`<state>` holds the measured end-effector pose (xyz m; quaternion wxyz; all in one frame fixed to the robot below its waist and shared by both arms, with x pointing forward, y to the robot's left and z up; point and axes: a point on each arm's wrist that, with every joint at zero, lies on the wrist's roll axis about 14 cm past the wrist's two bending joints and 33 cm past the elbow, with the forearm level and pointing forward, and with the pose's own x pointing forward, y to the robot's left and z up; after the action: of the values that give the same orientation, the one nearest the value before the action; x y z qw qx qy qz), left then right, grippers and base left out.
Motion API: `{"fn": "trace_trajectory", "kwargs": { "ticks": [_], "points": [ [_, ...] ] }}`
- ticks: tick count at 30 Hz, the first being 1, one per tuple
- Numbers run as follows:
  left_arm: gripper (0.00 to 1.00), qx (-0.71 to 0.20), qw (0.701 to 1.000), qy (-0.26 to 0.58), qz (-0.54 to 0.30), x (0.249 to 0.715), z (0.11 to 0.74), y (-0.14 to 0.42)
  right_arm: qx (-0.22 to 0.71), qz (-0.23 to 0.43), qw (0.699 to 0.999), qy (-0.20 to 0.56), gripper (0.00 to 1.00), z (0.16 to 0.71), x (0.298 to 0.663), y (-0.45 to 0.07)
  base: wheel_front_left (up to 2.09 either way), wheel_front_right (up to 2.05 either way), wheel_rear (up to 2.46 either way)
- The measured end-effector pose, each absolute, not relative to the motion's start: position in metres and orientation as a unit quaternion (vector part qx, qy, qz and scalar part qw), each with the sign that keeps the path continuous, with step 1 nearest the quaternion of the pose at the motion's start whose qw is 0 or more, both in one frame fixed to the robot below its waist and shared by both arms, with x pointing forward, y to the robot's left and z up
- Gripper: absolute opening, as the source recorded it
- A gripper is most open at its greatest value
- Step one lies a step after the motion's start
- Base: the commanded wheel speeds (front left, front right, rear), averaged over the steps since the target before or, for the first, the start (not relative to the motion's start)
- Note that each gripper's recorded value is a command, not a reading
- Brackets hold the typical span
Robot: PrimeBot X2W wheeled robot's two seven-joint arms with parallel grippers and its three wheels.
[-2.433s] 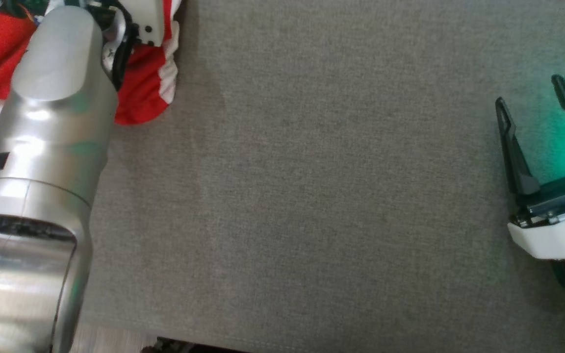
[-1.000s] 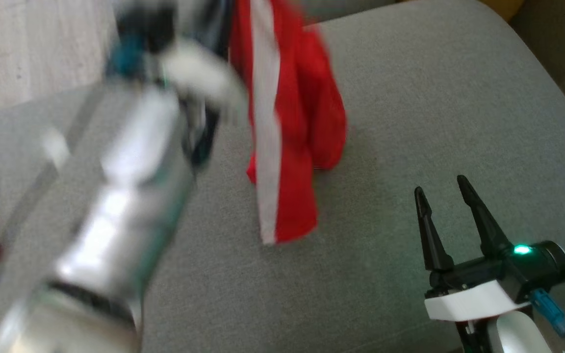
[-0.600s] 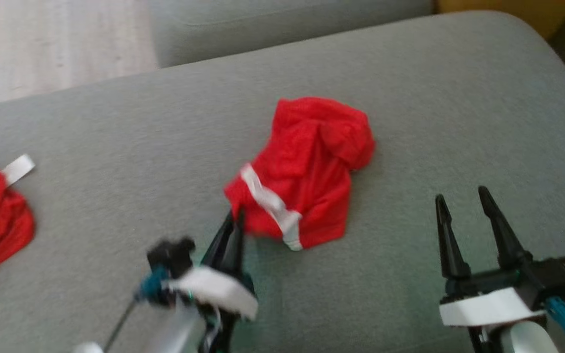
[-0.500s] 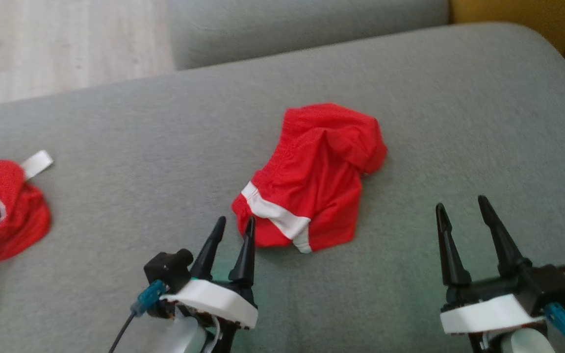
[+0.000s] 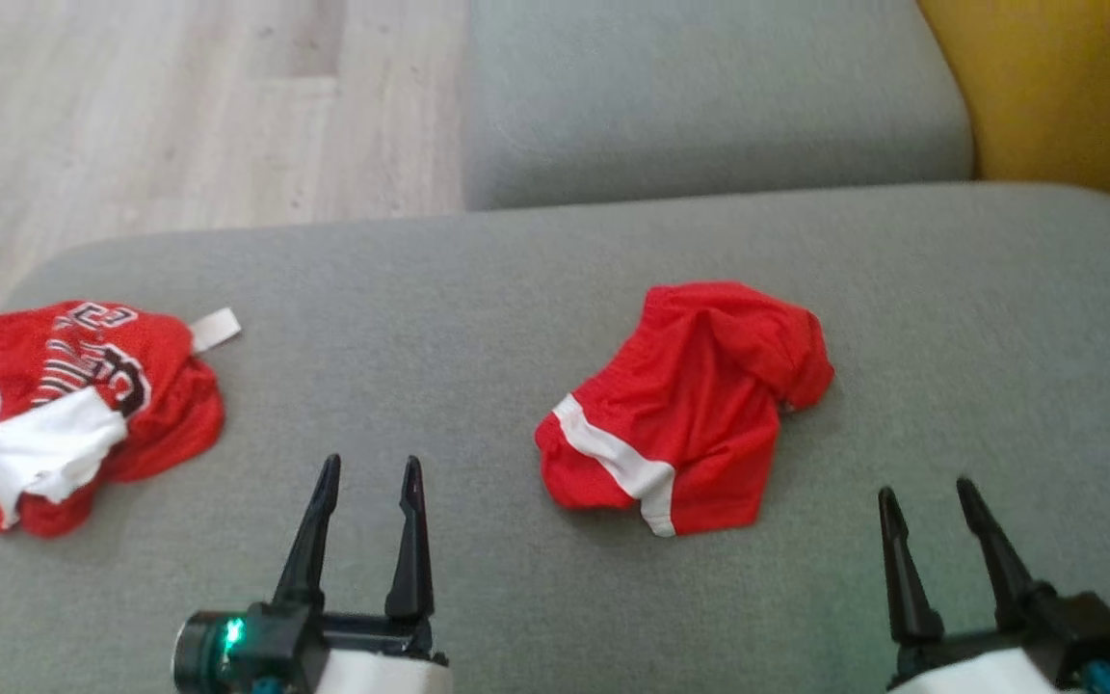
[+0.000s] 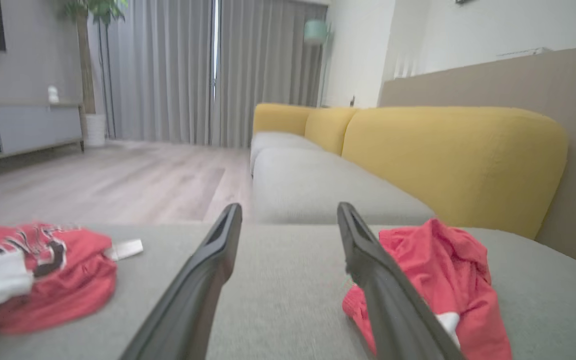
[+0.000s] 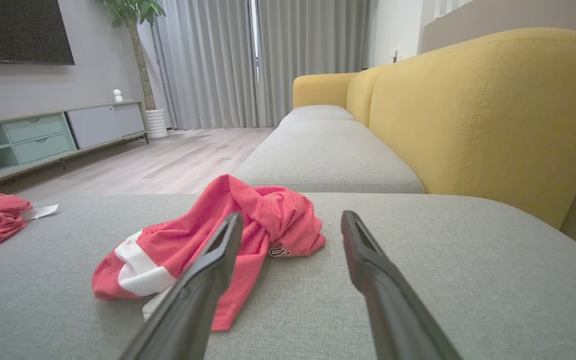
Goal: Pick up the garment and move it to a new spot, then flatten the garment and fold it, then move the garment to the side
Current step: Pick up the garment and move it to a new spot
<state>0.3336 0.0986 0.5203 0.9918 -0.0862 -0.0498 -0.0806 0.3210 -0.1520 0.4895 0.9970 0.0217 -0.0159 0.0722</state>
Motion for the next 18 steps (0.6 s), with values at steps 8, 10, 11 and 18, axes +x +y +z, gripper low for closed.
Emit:
{"fn": "trace_trajectory", "kwargs": {
  "ticks": [8, 10, 11, 18],
  "points": [
    [1.0, -0.046, 0.996, -0.059, -0.04, 0.297, 0.518, 0.122, 0.035, 0.083, 0.996, 0.0, 1.0, 0.479, 0.303, -0.145, 0.0, 0.0, 0.0],
    [1.0, -0.038, 0.997, -0.051, -0.033, 0.29, 0.511, 0.126, 0.036, 0.086, 0.996, 0.003, 1.0, 0.477, 0.299, -0.143, 0.0, 0.0, 0.0],
    [1.0, -0.038, 0.998, -0.049, -0.031, 0.288, 0.51, 0.127, 0.037, 0.087, 0.996, 0.003, 1.0, 0.477, 0.299, -0.142, 0.0, 0.0, 0.0],
    [1.0, -0.029, 0.998, -0.048, -0.026, 0.287, 0.508, 0.131, 0.04, 0.093, 0.995, 0.004, 1.0, 0.476, 0.298, -0.138, 0.0, 0.0, 0.0]
  ]
}}
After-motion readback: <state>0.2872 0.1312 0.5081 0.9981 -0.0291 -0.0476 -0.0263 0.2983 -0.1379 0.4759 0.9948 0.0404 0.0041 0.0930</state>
